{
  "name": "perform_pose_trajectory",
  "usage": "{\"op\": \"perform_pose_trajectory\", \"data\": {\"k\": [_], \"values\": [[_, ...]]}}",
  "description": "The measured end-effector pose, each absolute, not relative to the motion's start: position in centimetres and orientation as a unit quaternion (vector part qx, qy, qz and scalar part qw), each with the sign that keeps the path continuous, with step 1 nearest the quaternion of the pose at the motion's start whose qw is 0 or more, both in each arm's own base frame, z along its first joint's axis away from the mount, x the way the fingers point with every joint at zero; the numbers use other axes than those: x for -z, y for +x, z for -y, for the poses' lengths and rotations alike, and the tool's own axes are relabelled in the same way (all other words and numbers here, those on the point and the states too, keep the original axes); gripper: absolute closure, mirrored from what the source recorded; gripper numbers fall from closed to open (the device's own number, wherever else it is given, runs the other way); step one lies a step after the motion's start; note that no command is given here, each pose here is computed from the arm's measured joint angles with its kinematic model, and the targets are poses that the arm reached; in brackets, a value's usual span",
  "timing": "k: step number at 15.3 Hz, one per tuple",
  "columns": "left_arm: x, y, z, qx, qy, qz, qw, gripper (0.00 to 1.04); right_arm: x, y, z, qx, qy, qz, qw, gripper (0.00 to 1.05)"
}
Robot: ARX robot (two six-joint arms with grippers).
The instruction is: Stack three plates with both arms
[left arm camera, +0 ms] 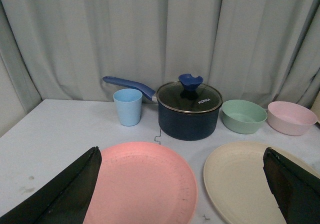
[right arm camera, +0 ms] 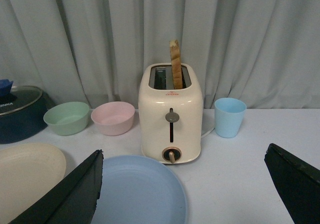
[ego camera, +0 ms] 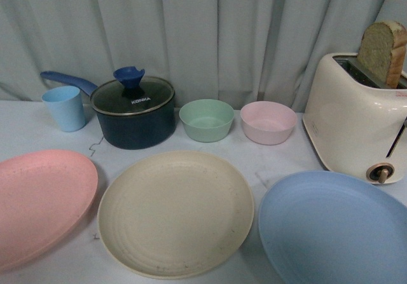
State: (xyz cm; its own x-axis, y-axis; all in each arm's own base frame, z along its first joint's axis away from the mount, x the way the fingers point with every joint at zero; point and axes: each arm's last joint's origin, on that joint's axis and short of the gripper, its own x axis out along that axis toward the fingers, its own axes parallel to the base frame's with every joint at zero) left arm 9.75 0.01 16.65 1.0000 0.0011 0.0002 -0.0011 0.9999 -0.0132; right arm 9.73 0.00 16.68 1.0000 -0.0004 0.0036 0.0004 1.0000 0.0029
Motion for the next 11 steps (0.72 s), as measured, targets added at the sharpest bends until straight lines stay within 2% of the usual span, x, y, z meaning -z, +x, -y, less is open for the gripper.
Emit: {"op": "perform_pose_trajectory", "data": {"k": [11], "values": [[-16.65, 9.75, -0.01, -0.001, -0.007, 0.0, 1.0, 0.07, -16.68, 9.73, 0.0, 0.0, 0.001, 0.002, 1.0, 0.06]]}}
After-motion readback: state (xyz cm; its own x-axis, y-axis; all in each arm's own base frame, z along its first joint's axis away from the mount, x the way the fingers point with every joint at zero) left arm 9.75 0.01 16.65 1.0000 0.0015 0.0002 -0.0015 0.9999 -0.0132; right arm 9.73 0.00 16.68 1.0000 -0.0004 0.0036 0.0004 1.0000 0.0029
